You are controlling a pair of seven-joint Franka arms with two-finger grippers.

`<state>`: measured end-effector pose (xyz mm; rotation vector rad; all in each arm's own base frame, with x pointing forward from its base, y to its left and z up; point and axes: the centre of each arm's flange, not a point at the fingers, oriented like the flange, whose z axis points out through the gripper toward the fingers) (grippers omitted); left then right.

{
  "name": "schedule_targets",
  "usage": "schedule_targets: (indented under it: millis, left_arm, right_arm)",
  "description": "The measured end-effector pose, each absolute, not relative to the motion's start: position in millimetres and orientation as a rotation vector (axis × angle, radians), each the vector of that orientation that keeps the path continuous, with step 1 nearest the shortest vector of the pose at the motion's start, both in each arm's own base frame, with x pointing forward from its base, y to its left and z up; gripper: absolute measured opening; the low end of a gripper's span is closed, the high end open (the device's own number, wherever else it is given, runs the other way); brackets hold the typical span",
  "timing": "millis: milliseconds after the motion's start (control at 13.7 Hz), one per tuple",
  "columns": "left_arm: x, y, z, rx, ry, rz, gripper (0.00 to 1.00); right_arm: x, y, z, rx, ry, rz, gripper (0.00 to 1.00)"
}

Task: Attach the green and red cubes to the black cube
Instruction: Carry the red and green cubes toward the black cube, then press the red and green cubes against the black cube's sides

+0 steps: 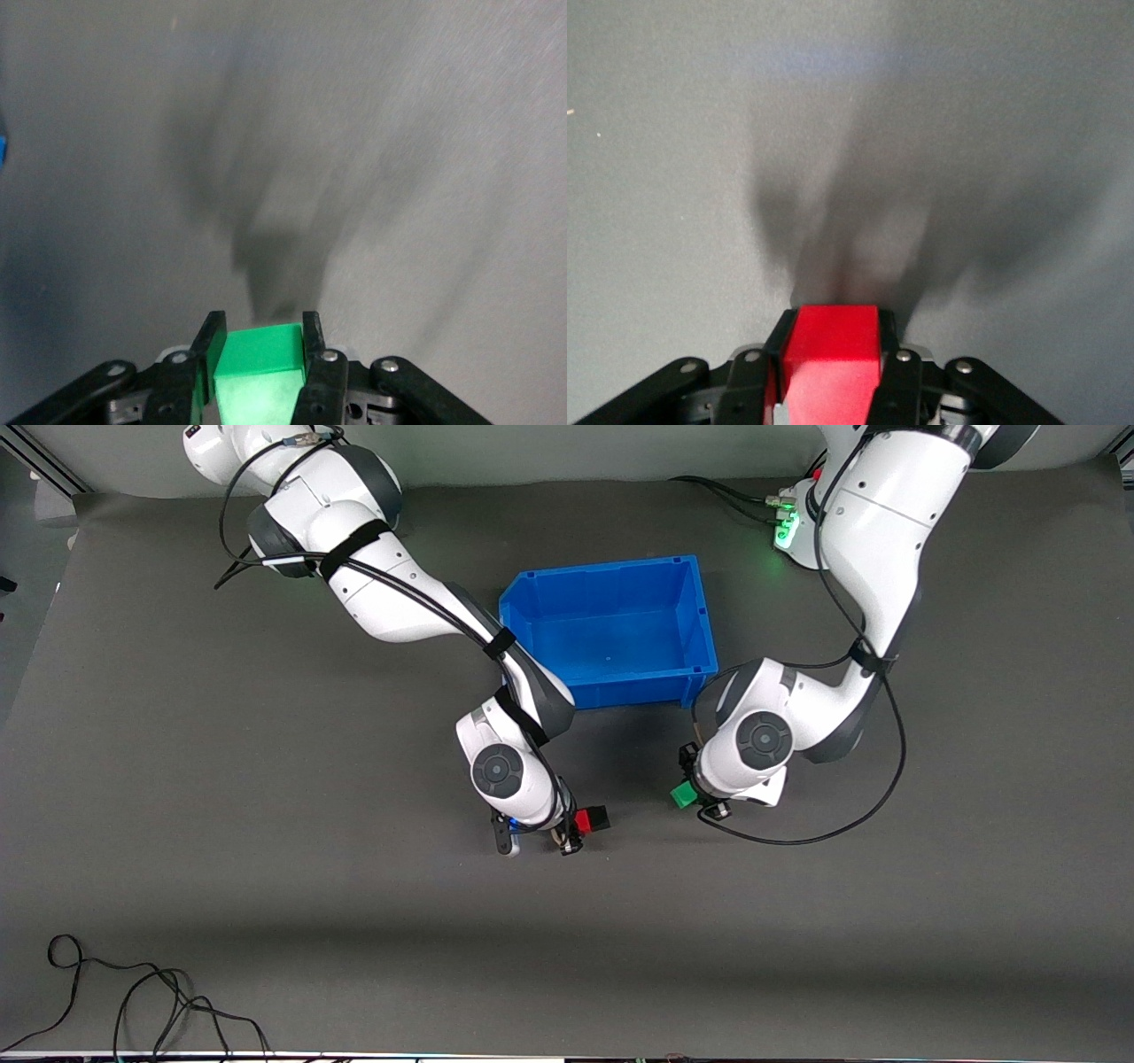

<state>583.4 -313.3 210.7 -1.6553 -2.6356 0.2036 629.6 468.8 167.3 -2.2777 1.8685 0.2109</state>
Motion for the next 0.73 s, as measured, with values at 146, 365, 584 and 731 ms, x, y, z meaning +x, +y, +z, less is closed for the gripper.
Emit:
schedule_targets:
  millis: [146,365,584,731]
  left_arm:
    - [584,-329,209,-1.650,-2.647,0.208,0.37]
    - [589,-344,216,-1.670,-2.665,0.212,0.37]
    - [596,-355,229,-1.701,-2.685,0.211,0.37]
    - [597,-367,233,-1.730,-2.685,0.212,0.37]
  right_arm:
    - [629,471,169,-2.273,1.865,0.209,0.39]
    - [632,472,172,-2.222,1.897,0.201,0.39]
    - [635,474,176,-2.124,1.957,0.192,0.39]
    - [633,479,177,-2.085,1.975,0.193,0.39]
